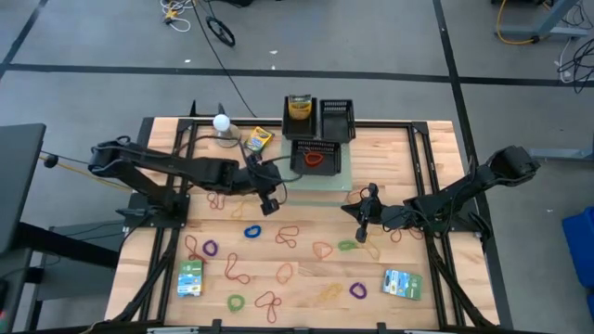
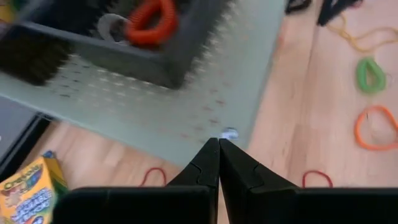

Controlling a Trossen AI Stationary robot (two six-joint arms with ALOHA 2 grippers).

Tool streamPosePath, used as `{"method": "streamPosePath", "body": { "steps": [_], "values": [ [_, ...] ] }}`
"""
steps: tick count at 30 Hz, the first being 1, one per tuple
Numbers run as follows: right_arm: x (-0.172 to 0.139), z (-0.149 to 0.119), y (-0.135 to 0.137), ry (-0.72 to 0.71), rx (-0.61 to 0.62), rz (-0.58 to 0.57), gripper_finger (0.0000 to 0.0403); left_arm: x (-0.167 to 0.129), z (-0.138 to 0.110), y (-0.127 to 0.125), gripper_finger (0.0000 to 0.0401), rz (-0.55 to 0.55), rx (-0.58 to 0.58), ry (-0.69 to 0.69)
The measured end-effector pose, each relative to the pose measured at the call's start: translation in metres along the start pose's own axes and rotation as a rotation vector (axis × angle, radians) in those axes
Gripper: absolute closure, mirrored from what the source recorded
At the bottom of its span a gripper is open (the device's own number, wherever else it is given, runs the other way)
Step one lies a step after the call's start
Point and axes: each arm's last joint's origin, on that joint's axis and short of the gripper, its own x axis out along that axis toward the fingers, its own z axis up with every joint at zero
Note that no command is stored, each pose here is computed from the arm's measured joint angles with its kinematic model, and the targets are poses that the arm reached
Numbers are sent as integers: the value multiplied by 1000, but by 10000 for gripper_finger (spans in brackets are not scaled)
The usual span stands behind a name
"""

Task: Pick & Place Office Desk Supplies
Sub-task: Put the yellow rubber band into the top right black bin on the shelf

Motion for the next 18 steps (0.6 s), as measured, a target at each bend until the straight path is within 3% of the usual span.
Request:
{"method": "streamPosePath", "body": {
  "steps": [5,10,18],
  "values": [
    [0,0,0,0,1,0,391,-10,-2,-6,392,-32,6,1],
    [0,0,0,0,1,-1,391,-16,-17,-26,393,-51,52,-40],
    [0,0,0,0,0,0,391,-15,-85,-40,393,-292,-51,-322]
  ]
}}
